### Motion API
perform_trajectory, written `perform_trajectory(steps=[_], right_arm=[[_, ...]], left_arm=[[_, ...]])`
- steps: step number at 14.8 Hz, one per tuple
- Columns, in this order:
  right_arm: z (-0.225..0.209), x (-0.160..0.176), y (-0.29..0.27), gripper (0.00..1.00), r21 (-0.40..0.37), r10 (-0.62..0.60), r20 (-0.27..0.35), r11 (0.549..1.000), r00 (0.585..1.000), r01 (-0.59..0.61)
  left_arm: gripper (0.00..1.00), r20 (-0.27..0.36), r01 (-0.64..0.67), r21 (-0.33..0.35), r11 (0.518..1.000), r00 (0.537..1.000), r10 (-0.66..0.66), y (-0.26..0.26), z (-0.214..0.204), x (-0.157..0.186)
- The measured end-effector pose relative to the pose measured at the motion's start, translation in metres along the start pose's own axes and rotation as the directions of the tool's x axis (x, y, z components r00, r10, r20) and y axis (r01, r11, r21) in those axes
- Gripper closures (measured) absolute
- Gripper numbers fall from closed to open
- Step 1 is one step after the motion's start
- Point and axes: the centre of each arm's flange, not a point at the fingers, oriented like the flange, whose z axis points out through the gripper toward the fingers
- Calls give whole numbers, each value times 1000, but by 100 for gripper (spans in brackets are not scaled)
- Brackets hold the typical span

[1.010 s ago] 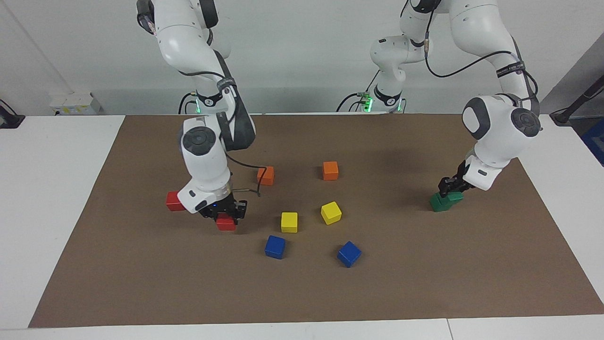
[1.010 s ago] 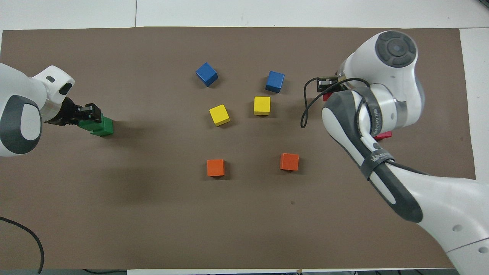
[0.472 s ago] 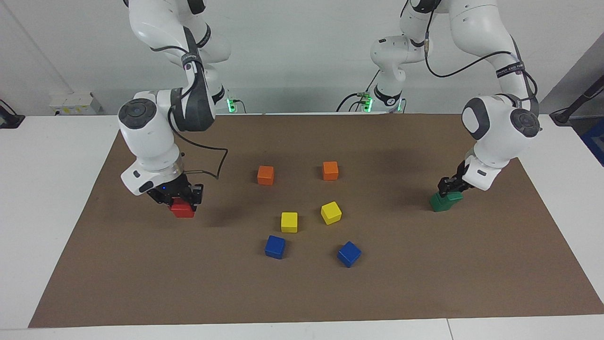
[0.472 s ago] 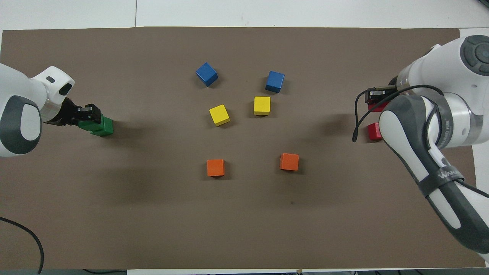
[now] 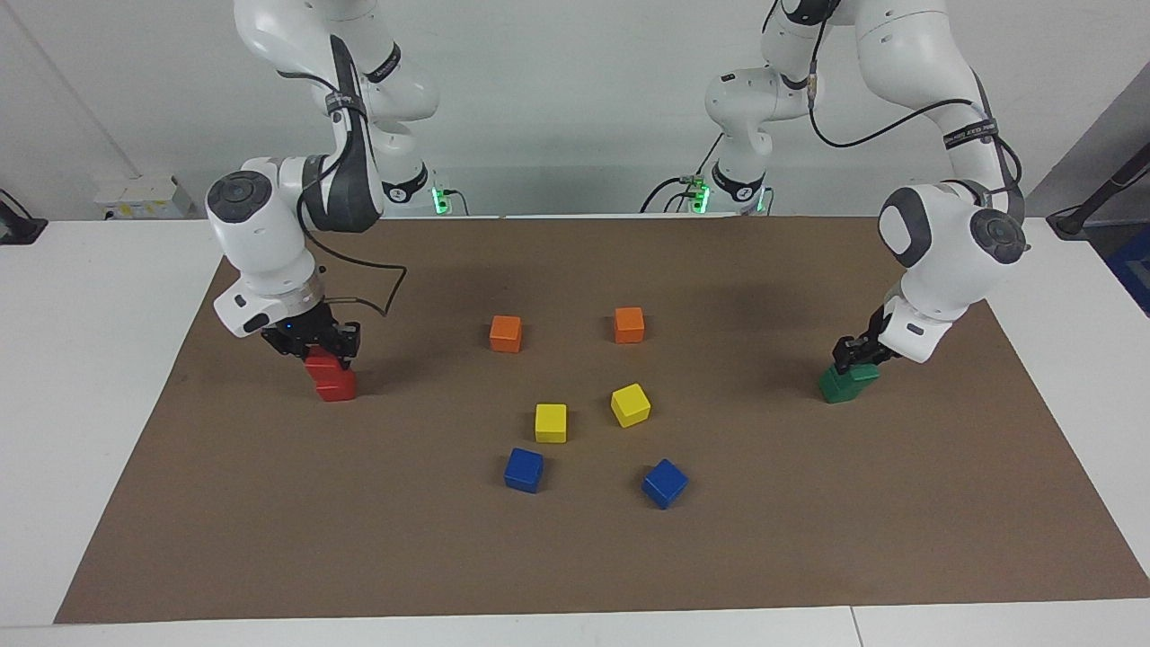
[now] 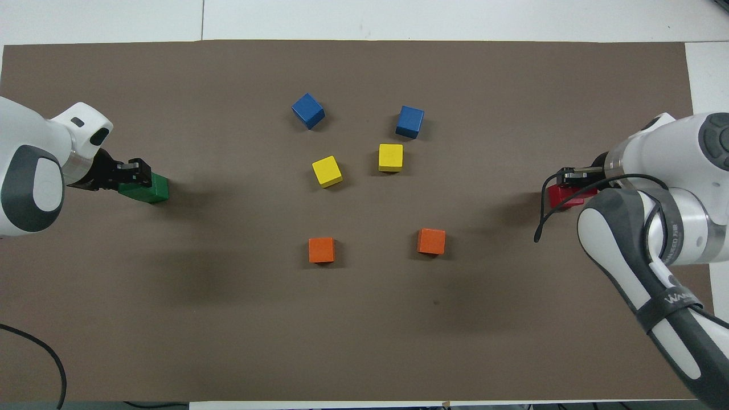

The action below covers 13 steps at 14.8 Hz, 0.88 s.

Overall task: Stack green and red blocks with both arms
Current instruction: 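Release the green stack with the left gripper while the right gripper lowers red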

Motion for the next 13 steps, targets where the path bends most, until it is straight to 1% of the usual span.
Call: perform_trajectory(steps=[3,4,6,7,8,11,13], right_arm=[[6,-8,17,45,-1,3,3,1000,1000,-3],[6,-9,25,45,-2,8,4,1000,1000,-8],[8,-11,34,45,-3,6,6,1000,1000,-6],[9,-11,34,45,-3,5,2,1000,1000,-5],[10,-11,33,45,-2,3,-6,1000,1000,-3],[15,-14,30,45,-1,-3,-11,1000,1000,3],[19,-13,27,45,1,-8,-25,1000,1000,8]], left_arm=[[45,0,-1,0,1000,1000,1,0,0,0],[41,0,-3,0,1000,1000,3,1,0,0],[22,0,-4,0,1000,1000,4,1,1,0],[8,0,-4,0,1000,1000,4,1,1,0],[0,0,-4,0,1000,1000,4,1,0,0],[0,-2,-4,0,1000,1000,4,1,-1,0],[0,-6,-5,0,1000,1000,5,2,-9,-1]])
